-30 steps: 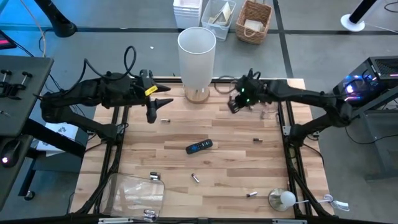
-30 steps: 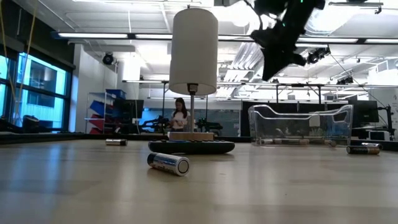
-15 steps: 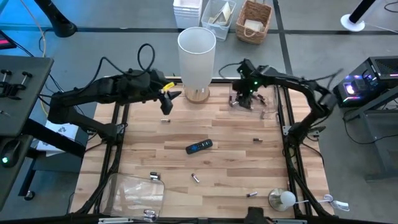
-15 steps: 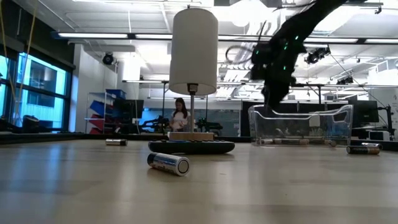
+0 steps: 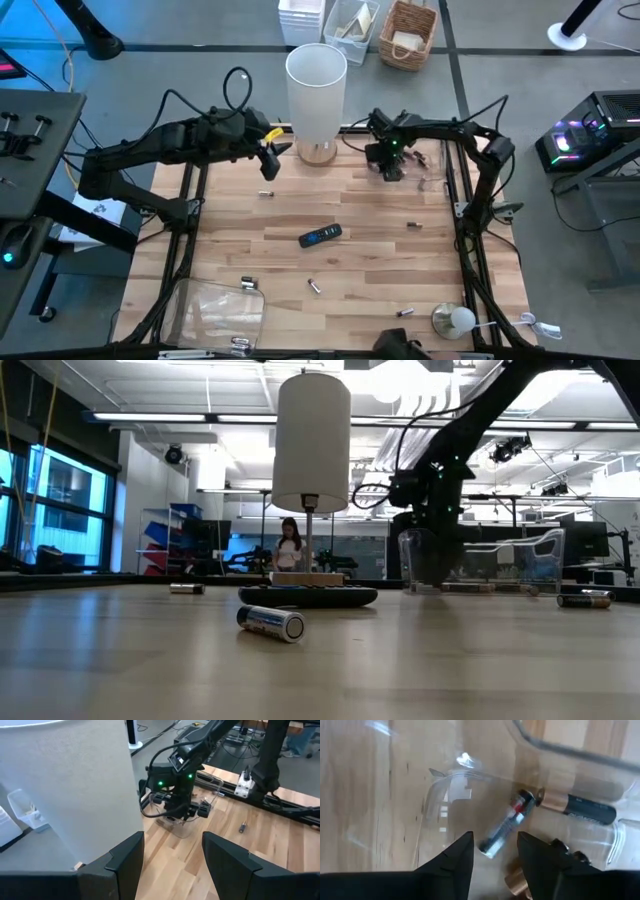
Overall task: Sort batteries
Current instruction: Put the silver battery into the bottom transparent bin
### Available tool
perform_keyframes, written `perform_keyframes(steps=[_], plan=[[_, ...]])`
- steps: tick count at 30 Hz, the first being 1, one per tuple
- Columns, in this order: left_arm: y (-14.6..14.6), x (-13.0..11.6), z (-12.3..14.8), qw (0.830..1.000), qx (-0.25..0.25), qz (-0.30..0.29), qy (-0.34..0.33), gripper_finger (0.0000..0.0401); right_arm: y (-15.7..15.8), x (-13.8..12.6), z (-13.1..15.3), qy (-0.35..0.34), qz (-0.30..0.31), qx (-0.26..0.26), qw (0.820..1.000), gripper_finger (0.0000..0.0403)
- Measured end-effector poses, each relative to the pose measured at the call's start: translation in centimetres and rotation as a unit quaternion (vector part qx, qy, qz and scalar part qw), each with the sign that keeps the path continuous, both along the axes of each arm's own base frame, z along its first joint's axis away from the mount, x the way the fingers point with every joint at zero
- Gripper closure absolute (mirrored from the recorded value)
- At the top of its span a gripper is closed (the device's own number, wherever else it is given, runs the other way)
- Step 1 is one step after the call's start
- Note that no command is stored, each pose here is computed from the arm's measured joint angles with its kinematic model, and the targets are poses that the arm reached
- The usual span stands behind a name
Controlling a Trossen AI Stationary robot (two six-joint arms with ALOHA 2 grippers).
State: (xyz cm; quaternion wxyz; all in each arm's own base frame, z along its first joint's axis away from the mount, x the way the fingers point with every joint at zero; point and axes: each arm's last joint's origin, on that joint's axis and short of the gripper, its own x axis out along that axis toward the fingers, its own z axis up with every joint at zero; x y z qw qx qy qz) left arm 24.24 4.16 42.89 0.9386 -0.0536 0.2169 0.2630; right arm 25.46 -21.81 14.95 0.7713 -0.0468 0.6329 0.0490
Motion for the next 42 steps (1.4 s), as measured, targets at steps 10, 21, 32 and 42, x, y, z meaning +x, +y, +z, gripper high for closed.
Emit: perform_keyframes(steps=[10, 21, 32, 42], plan=[[0.1, 0.0, 0.0, 1.0, 0.013, -0.005, 0.009, 0.0208, 0.4, 0.9, 0.3, 0.0, 0.025, -0.024, 0.999, 0.0263], [0.1, -0.1, -0.1, 1.0, 0.012, -0.005, 0.017, 0.0208, 1.7, 0.0, -2.0, -0.016, -0.024, 0.011, 1.0, 0.0264], [0.1, -0.1, -0.1, 1.0, 0.012, -0.005, 0.016, 0.0208, 1.5, 0.2, -2.0, -0.024, -0.066, -0.002, 0.998, 0.0336], [0.1, -0.1, -0.1, 1.0, 0.011, -0.005, 0.016, 0.0208, 0.8, 0.3, -2.6, -0.03, -0.079, -0.009, 0.996, 0.0345]])
